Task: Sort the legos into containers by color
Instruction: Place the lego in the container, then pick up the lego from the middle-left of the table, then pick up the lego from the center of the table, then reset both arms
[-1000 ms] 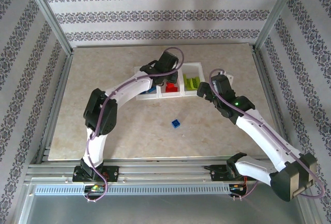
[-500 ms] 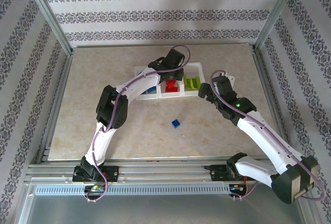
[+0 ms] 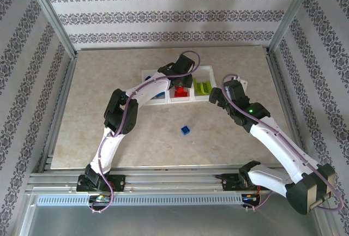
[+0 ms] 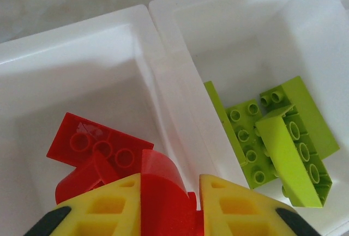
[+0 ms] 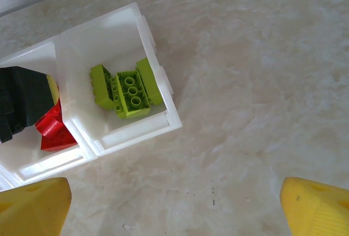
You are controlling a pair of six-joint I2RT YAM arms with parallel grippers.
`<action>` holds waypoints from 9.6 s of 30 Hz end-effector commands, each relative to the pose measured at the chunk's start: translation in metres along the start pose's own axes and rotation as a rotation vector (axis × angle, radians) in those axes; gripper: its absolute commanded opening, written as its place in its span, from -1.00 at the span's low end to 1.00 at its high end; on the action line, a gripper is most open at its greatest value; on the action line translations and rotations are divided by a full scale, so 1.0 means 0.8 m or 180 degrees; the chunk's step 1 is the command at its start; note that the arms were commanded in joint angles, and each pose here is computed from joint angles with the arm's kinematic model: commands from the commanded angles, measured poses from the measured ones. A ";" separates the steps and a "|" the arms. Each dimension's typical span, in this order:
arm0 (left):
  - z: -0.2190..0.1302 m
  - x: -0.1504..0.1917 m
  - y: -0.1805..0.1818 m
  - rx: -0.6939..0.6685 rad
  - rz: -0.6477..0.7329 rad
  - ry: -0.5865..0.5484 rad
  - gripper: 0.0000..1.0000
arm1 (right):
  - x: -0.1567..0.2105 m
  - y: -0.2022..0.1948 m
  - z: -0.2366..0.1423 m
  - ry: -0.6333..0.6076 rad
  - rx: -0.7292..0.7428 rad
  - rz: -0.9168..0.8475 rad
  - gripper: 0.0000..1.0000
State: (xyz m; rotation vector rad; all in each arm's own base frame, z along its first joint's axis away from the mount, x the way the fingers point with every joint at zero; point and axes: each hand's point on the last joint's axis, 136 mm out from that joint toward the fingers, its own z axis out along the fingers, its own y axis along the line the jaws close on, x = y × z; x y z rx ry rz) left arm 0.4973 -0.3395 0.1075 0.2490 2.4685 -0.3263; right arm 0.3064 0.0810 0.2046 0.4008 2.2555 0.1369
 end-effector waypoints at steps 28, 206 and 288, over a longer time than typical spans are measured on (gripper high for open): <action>-0.124 0.057 0.000 0.0295 0.0101 -0.0124 0.40 | 0.002 -0.001 0.002 0.0023 0.0039 0.0000 0.97; -0.317 0.177 0.402 -0.2048 -0.0871 -0.1755 0.99 | -0.037 -0.119 0.039 -0.0929 0.0873 -0.0244 0.97; -0.174 0.153 0.384 -0.0969 -0.0064 -0.1830 0.99 | -0.016 -0.097 0.169 -0.1353 -0.0215 -0.0934 0.97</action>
